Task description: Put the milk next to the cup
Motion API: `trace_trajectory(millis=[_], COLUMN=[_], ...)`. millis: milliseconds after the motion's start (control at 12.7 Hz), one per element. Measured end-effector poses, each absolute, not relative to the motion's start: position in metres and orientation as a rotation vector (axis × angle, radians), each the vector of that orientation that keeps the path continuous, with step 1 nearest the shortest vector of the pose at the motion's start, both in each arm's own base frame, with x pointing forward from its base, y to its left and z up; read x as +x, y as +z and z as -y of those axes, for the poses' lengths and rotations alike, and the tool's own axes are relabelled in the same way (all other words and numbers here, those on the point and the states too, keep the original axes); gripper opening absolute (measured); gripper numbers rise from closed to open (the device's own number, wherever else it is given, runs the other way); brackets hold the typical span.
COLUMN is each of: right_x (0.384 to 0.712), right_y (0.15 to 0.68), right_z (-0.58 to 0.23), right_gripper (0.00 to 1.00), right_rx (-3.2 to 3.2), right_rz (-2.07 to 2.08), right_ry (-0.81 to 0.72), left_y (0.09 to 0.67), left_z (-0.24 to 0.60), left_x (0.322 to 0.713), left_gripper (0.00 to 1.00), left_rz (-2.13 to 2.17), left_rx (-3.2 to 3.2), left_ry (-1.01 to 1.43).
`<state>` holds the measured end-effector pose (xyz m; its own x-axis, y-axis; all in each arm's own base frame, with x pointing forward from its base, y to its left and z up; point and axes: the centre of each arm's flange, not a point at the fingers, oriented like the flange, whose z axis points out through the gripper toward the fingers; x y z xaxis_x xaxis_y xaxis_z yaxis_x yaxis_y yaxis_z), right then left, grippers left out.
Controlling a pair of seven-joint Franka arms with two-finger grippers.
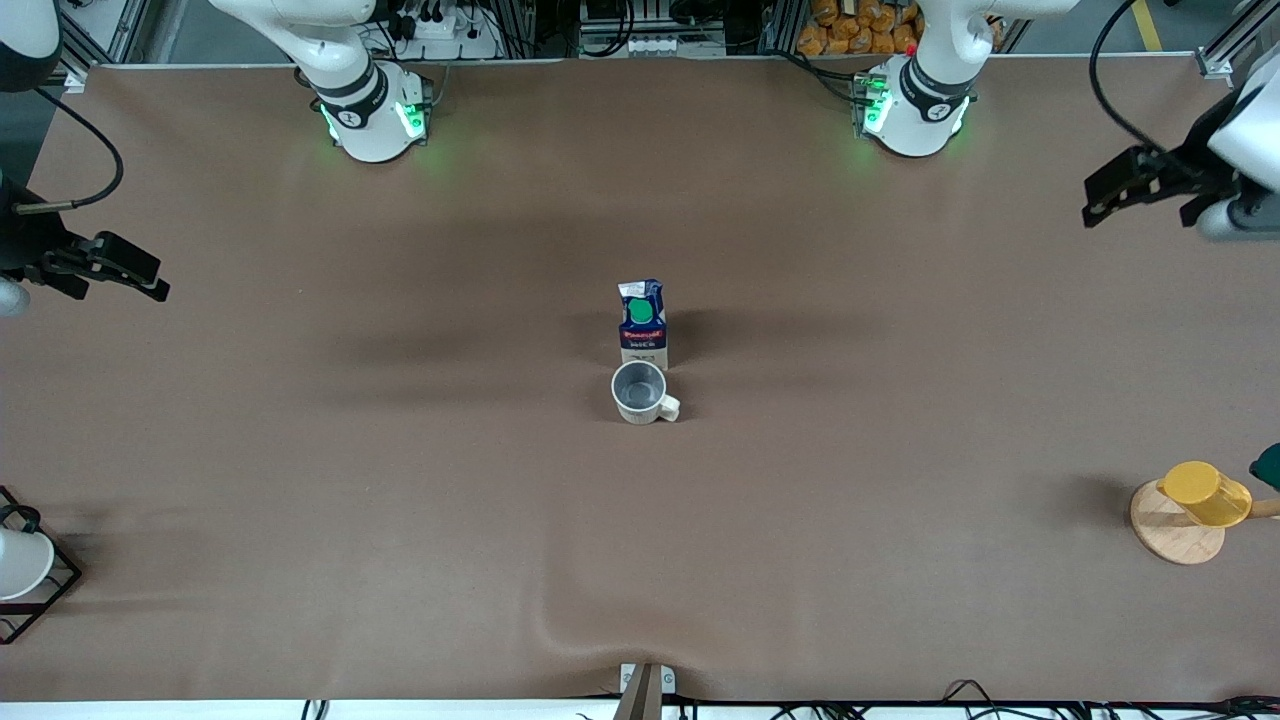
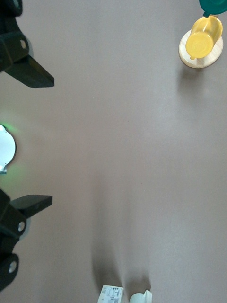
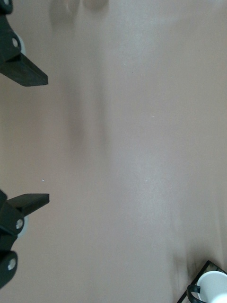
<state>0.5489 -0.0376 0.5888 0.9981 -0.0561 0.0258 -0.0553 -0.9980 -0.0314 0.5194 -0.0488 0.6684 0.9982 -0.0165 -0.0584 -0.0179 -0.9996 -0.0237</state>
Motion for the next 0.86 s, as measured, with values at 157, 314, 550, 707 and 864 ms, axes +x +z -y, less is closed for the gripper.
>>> trace_trajectory(millis=[157, 314, 550, 707, 864], right_x=[0.549, 0.549, 0.549, 0.549, 0.549], right_y=[0.589, 0.589, 0.589, 0.588, 0.587], right_z=[0.038, 0.038, 0.038, 0.038, 0.038], right_gripper=[1.0, 1.0, 1.0, 1.0, 1.0], right_rx=[-3.109, -3.109, -3.109, -3.109, -3.109], right_rz=[-0.087, -0.087, -0.087, -0.087, -0.087], right_ry=[-0.041, -0.041, -0.04, -0.039, -0.033], left_y=[0.67, 0.668, 0.668, 0.668, 0.667], left_z=[0.05, 0.055, 0.066, 0.066, 0.065], left_x=[0.515, 0.515, 0.514, 0.514, 0.514], left_gripper=[1.0, 1.0, 1.0, 1.0, 1.0], left_rz=[-0.033, -0.051, -0.136, -0.171, -0.171], left_rx=[-3.116, -3.114, -3.11, -3.109, -3.109], left_ry=[0.1, 0.106, 0.108, 0.108, 0.111])
